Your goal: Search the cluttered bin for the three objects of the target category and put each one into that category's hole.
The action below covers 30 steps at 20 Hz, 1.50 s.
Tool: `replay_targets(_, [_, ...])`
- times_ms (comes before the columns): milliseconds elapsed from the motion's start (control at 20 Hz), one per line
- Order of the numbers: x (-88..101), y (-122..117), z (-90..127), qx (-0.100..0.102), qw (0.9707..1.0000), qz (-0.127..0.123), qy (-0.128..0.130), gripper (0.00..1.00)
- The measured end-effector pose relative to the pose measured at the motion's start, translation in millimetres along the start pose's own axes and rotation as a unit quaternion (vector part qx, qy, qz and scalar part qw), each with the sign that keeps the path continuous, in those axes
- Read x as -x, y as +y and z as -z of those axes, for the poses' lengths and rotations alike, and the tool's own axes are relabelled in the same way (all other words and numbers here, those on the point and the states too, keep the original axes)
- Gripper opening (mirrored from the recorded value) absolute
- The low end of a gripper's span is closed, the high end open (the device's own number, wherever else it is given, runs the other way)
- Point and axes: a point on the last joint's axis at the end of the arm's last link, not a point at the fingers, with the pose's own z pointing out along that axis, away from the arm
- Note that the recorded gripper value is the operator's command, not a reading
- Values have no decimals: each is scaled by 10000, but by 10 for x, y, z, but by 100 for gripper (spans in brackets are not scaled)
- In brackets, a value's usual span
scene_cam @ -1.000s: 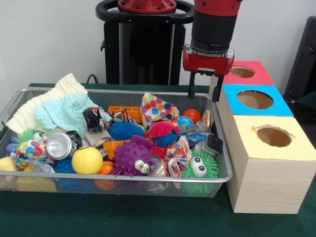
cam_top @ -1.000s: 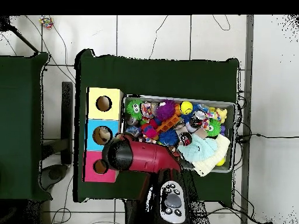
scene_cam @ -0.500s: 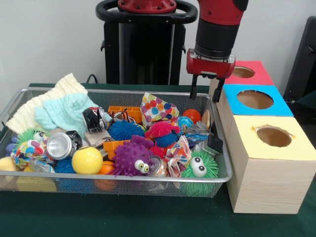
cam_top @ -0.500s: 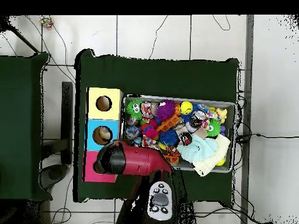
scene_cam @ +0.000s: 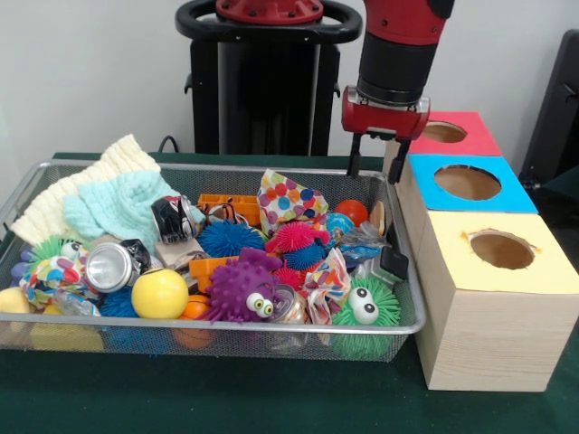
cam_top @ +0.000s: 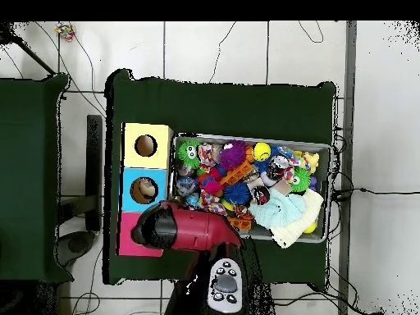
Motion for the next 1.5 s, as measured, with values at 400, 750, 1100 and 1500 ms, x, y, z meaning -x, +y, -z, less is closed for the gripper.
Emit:
replay_targets(400, [94, -357, -44, 3, 9994, -345, 49, 100])
replay_targets(750, [70, -411, 19, -268, 9992, -286, 66, 100])
replay_targets(1100, [77, -182, 184, -503, 9987, 19, 41, 100])
replay_targets(1500, [179, -66, 246, -502, 9987, 123, -10, 100])
